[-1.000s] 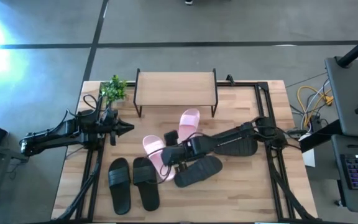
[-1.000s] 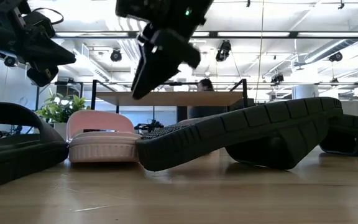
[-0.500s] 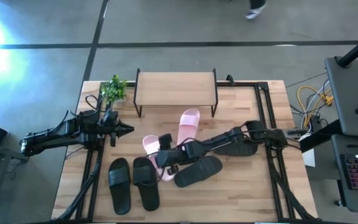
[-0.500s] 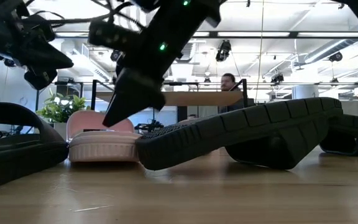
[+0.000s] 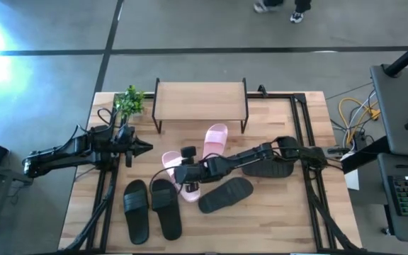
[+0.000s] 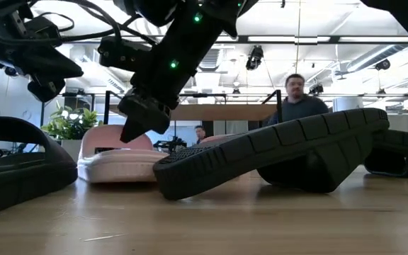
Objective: Pick and place slides into the shelf
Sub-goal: Put the pink slipper under the shelf
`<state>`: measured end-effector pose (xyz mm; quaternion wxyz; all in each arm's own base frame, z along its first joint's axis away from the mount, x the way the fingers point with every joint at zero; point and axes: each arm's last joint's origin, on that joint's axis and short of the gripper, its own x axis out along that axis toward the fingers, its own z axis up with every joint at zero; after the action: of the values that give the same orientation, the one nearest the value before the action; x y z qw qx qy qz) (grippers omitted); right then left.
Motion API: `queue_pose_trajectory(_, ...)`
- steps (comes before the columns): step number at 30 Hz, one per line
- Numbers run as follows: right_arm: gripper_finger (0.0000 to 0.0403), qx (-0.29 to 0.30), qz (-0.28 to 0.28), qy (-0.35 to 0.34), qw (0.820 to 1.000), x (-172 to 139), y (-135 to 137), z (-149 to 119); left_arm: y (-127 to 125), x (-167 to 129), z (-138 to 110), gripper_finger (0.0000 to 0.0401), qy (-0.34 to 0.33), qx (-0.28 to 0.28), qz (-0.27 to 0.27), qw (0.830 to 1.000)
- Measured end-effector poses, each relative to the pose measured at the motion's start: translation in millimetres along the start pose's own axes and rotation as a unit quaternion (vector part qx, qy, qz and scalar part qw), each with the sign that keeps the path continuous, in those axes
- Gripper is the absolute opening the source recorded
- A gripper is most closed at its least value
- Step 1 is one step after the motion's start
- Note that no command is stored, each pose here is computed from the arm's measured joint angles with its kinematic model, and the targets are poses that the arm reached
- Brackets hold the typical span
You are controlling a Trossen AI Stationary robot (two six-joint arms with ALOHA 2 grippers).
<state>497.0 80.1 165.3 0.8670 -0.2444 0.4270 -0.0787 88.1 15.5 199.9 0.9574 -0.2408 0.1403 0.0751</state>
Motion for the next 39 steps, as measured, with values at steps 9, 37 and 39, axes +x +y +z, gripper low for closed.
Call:
queue_pose_trajectory(9,0.0011,0.115,-0.043,0.038,0.992,-41.5,-31.6,21.0,0.0,-0.2,0.2,0.0022,-0.001,0.0,0.0,1.0)
queue_pose_trajectory(37,0.0012,0.144,-0.238,0.354,0.893,-86.8,-20.0,-79.7,-0.2,-0.7,0.3,0.0022,-0.003,0.004,-0.002,1.0)
queue_pose_trajectory(39,0.0012,0.123,-0.238,0.362,0.893,-84.9,-16.5,-85.2,-0.2,-0.7,0.1,0.0022,-0.003,0.004,-0.001,1.0)
